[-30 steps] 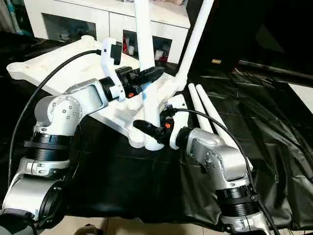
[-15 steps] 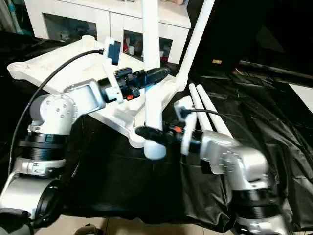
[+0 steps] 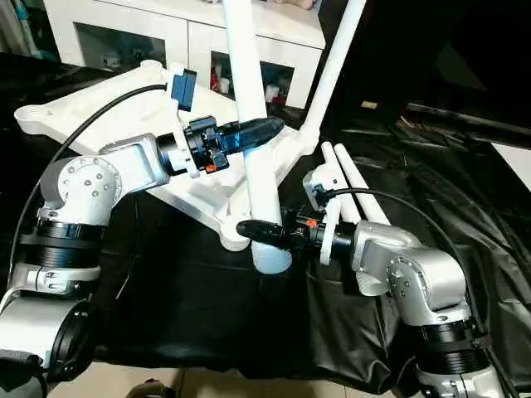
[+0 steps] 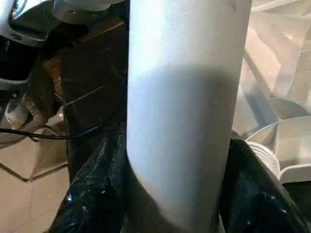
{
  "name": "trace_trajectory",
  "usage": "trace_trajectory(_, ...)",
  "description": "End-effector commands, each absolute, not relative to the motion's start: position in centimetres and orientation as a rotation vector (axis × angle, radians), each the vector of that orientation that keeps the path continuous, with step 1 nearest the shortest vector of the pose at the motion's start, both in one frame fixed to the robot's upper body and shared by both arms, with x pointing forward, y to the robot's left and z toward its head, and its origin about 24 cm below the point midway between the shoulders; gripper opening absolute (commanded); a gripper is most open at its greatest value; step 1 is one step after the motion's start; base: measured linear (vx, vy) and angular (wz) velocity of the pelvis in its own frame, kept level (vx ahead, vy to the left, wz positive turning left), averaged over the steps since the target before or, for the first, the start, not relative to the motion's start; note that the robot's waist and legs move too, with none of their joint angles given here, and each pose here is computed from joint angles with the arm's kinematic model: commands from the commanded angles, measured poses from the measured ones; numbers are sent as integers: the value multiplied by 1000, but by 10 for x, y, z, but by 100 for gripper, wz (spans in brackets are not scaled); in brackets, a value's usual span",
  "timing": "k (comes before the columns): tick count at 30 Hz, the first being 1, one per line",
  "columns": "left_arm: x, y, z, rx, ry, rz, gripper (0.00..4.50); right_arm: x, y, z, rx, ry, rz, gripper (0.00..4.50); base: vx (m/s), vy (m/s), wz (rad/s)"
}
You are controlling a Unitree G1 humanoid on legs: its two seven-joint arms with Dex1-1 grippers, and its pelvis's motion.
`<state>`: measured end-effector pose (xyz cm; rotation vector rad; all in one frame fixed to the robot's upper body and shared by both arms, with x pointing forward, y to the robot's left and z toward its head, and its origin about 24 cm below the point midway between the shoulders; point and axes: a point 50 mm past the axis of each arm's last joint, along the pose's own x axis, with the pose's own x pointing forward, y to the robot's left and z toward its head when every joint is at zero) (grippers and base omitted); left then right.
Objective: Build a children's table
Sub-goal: Pick table leg
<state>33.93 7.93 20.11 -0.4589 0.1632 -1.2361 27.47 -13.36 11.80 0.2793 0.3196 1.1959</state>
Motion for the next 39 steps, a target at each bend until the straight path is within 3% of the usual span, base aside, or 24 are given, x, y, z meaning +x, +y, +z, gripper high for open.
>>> trace_trajectory(1,341,80,213,-361,120,-1223,182,273,-137,129,265,284,1242,265,0,0,0)
trace_trajectory(4,340,80,214,-301,132,-1237,182,274,-137,134,195,263,1250,302,0,0,0)
trace_trajectory(19,333,68,221,-232,103,-1300,181,292,-133,135,109,294,1200,301,0,0,0)
trace_trajectory(39,326,62,224,-217,68,-1363,181,298,-126,134,204,306,1229,301,0,0,0)
